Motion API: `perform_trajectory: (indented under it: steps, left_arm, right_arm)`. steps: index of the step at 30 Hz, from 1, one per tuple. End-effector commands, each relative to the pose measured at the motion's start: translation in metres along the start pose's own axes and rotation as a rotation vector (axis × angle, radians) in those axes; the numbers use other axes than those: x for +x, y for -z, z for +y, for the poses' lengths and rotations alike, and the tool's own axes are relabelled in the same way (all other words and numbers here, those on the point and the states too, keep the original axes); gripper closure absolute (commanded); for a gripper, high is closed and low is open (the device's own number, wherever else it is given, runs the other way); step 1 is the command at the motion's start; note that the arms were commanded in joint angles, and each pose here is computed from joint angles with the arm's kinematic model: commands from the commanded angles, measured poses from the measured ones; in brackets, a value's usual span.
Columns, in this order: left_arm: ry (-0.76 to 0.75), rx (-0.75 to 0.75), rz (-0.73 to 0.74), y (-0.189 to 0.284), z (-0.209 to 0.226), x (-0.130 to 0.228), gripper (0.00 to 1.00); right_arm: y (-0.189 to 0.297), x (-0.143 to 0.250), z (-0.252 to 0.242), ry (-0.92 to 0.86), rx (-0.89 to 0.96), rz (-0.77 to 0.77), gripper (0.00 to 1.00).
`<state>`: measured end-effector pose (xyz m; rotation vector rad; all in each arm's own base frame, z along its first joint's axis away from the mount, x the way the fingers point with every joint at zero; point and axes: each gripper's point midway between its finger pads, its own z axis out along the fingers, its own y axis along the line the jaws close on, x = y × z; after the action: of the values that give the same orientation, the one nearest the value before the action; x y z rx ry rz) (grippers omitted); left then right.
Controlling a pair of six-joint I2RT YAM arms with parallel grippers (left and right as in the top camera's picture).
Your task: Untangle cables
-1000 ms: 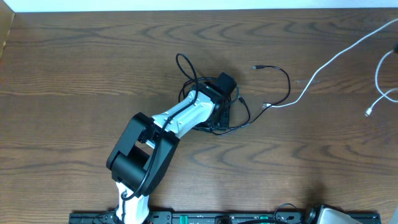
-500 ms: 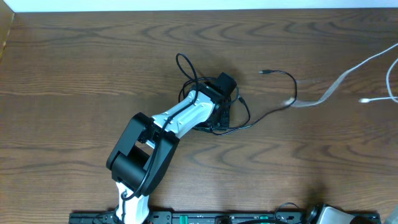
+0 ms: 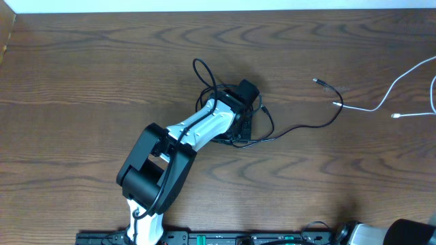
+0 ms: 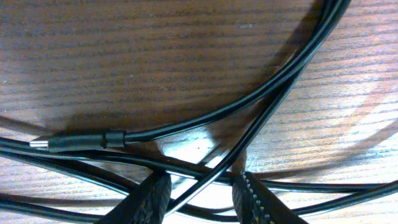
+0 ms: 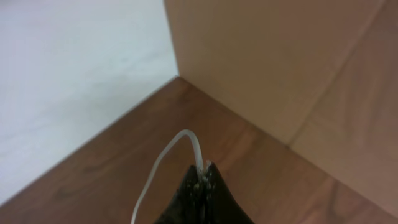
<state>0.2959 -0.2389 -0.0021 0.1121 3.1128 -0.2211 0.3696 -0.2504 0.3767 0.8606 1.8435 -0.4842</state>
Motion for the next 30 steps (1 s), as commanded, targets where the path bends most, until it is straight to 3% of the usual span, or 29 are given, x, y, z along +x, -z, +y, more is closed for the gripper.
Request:
perform_trajectory:
  steps: [1, 6, 12, 20, 30]
  left_arm:
    - [0.019, -0.105, 0.078, -0.028, 0.029, 0.021, 0.61]
    - [0.019, -0.105, 0.079, -0.028, 0.029, 0.021, 0.61]
    - [0.019, -0.105, 0.078, -0.028, 0.029, 0.021, 0.61]
    - [0.019, -0.105, 0.078, -0.028, 0.029, 0.021, 0.61]
    - [0.019, -0.108, 0.084, -0.028, 0.03, 0.022, 0.61]
  right_arm:
    - [-0.005, -0.003, -0.025, -0.009, 0.151, -0.013, 0.99]
    - [-0.004, -0.01, -0.044, -0.016, 0.266, -0.052, 0.99]
    - [0.001, -0.043, -0.037, -0.03, 0.222, -0.178, 0.99]
    - [0.046, -0.107, 0.005, -0.049, -0.076, -0.407, 0.99]
    - [0.101, -0.14, 0.076, 0.108, -0.515, -0.595, 0.99]
